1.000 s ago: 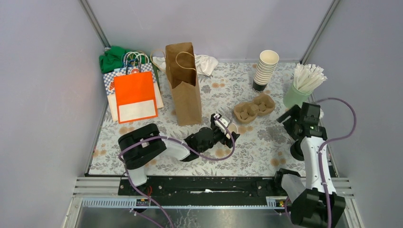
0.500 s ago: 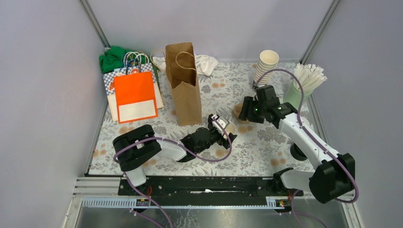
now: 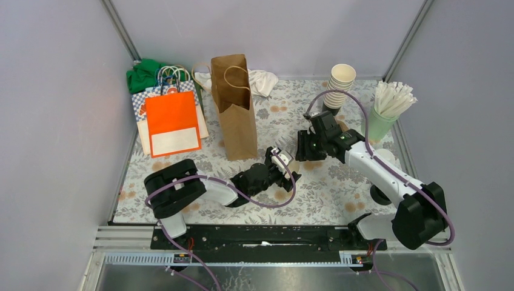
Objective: Pack the takeout coffee
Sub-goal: Place the coffee cup at the center of the board.
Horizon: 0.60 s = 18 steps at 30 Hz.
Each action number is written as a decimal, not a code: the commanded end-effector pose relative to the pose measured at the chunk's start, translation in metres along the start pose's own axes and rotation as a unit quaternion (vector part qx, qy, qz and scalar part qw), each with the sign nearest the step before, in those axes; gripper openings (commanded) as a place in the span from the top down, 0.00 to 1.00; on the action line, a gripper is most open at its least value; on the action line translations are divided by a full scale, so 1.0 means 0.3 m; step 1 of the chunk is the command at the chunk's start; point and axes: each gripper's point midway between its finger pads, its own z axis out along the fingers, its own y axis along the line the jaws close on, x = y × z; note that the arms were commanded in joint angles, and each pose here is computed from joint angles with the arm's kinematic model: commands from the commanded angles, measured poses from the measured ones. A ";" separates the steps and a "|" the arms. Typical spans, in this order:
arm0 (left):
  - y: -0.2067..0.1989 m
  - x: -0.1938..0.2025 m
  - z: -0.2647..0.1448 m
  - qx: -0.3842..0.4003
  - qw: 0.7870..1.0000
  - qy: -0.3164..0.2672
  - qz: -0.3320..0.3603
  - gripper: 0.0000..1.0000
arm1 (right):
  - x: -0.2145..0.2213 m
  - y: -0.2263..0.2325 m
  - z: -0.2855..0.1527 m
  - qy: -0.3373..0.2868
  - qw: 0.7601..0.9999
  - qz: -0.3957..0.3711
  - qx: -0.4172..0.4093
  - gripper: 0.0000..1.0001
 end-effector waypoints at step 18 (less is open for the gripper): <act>0.032 -0.027 -0.026 -0.019 1.000 -0.011 0.001 0.01 | -0.045 0.022 0.005 -0.004 0.999 -0.033 0.029 0.89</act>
